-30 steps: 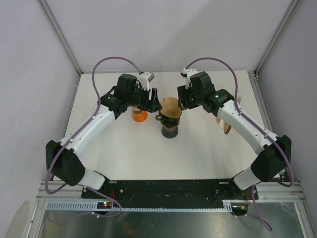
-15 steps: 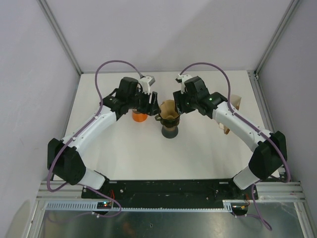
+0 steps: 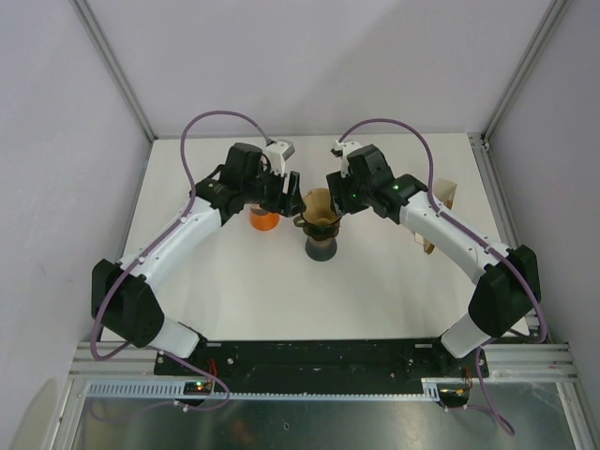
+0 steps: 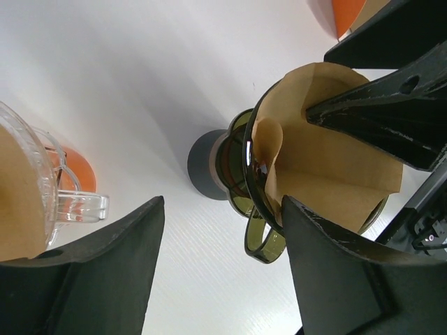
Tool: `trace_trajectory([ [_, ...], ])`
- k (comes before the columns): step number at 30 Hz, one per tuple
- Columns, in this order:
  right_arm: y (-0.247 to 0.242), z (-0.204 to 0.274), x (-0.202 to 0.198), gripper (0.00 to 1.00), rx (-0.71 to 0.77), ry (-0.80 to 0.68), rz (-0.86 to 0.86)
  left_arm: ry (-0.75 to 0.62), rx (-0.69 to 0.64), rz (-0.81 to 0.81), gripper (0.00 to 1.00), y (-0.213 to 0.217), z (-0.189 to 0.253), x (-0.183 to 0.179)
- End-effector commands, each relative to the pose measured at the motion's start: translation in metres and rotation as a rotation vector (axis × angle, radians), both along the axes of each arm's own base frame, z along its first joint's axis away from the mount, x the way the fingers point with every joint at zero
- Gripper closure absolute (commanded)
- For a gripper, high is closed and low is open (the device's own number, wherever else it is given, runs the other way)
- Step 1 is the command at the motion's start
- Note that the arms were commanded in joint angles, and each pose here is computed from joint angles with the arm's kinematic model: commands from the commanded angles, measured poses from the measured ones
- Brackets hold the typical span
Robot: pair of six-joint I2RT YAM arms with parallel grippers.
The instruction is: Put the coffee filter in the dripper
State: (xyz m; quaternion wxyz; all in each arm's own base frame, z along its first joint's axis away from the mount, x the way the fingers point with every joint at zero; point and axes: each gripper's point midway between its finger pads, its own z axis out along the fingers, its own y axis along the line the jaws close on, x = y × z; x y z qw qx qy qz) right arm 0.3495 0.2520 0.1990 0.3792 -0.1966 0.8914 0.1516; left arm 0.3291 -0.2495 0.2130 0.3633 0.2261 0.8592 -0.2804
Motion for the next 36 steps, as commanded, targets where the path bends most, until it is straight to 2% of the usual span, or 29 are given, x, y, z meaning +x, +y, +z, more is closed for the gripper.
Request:
trace_trajectory([
  [1,-0.004,0.015,0.005,0.45,0.006,-0.060,-0.006,-0.119,-0.030,-0.011,0.26,0.001,0.044,0.006],
  [8,-0.001,0.020,0.003,0.45,0.018,-0.072,0.003,-0.150,-0.062,-0.031,0.23,-0.003,0.062,0.005],
  [27,0.002,0.058,0.007,0.44,0.069,-0.160,0.025,-0.099,-0.036,-0.044,0.25,-0.007,0.039,0.010],
  [36,0.007,0.091,0.005,0.43,0.124,-0.217,0.057,-0.155,-0.045,-0.045,0.23,-0.006,0.058,0.011],
])
